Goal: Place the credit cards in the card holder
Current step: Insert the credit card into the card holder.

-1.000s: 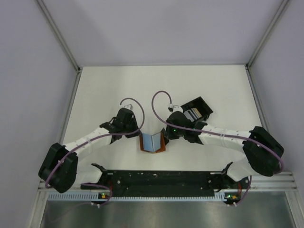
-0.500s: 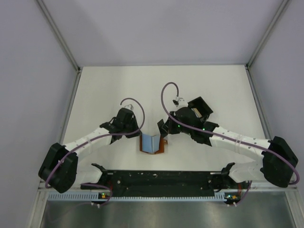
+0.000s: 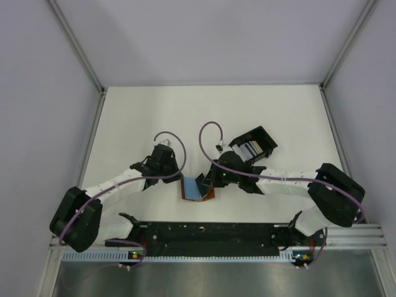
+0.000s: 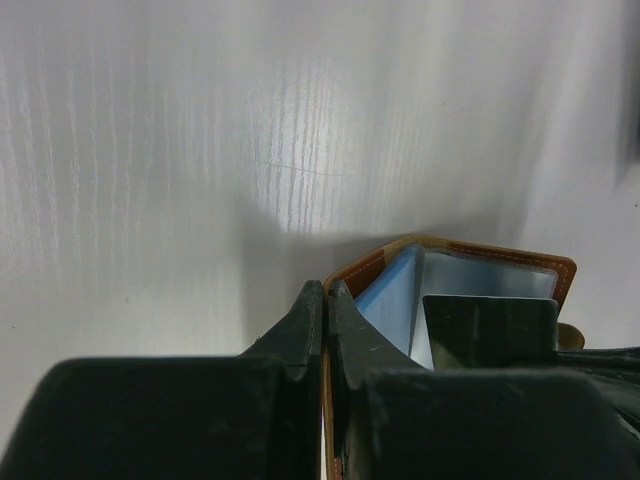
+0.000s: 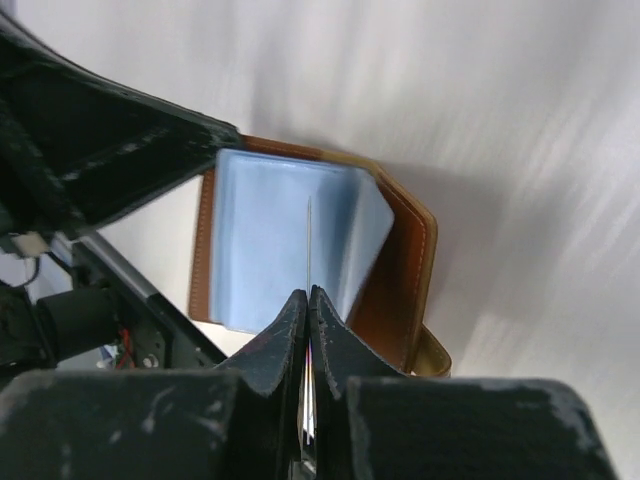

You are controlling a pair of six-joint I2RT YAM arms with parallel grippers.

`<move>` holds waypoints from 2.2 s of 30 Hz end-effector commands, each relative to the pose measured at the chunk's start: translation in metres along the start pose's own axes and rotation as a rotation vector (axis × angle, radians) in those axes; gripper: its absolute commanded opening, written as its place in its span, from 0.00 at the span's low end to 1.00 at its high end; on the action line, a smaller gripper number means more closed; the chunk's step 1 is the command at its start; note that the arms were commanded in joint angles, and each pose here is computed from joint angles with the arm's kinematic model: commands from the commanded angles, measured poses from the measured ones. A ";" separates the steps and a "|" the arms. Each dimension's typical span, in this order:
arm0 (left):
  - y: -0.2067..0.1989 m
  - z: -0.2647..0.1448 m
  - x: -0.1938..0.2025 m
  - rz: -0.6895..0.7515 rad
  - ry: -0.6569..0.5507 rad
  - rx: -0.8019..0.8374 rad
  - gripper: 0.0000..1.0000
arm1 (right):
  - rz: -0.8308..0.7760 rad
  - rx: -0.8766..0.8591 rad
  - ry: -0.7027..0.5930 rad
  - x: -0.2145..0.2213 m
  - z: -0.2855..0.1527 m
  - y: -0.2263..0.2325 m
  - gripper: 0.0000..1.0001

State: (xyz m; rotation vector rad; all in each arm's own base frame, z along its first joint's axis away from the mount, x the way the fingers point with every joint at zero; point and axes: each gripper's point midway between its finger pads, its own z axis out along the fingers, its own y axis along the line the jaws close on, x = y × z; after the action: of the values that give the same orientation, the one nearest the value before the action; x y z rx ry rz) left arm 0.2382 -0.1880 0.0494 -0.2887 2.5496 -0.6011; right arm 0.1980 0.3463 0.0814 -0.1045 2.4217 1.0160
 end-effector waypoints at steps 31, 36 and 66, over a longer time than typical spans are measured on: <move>0.018 0.039 0.003 0.080 -0.056 -0.005 0.00 | 0.102 -0.100 -0.049 -0.019 0.027 -0.045 0.00; 0.013 0.040 0.006 0.095 -0.033 0.023 0.00 | 0.101 -0.106 -0.029 -0.019 0.035 -0.044 0.00; 0.034 0.038 0.018 -0.096 -0.057 -0.050 0.00 | 0.215 0.104 0.003 0.016 0.036 -0.061 0.00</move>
State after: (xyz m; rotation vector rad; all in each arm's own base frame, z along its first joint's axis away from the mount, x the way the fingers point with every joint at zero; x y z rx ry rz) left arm 0.2635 -0.1976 0.0222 -0.3617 2.4220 -0.6666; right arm 0.2199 0.3441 0.0277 0.1511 2.4635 1.1350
